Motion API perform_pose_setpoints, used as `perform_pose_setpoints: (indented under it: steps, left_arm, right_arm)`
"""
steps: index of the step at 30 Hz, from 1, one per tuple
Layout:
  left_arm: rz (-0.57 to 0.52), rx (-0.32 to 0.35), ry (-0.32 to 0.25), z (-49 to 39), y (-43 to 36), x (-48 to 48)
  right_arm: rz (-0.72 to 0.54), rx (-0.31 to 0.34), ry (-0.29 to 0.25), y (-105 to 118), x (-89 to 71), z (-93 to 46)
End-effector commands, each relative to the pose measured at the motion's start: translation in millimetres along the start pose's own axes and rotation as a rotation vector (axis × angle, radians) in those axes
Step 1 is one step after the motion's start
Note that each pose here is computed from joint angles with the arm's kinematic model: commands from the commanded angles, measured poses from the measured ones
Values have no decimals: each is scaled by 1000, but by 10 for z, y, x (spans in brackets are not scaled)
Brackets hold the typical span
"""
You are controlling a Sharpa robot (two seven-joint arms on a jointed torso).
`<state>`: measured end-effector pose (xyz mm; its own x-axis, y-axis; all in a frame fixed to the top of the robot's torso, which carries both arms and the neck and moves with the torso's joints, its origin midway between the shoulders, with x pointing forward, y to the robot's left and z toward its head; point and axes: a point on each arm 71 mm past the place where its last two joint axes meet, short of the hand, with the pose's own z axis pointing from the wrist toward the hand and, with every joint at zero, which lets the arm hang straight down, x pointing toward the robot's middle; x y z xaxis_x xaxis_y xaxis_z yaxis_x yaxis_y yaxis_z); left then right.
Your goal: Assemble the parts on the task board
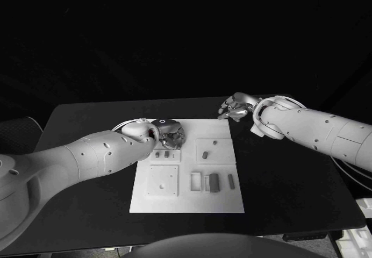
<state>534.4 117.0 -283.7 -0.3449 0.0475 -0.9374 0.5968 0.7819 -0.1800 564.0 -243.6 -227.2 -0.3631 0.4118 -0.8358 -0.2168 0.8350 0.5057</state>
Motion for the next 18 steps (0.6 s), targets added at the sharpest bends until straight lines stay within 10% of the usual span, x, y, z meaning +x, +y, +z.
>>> perform_pose_setpoints:
  steps: [1, 18]
  left_arm:
    - [-6, 18, -5, 7, -33, -3]
    - [-6, 0, 6, -2, 9, 4]
  right_arm:
    - [1, -7, 16, 12, 15, 4]
    - [1, -7, 17, 12, 17, 6]
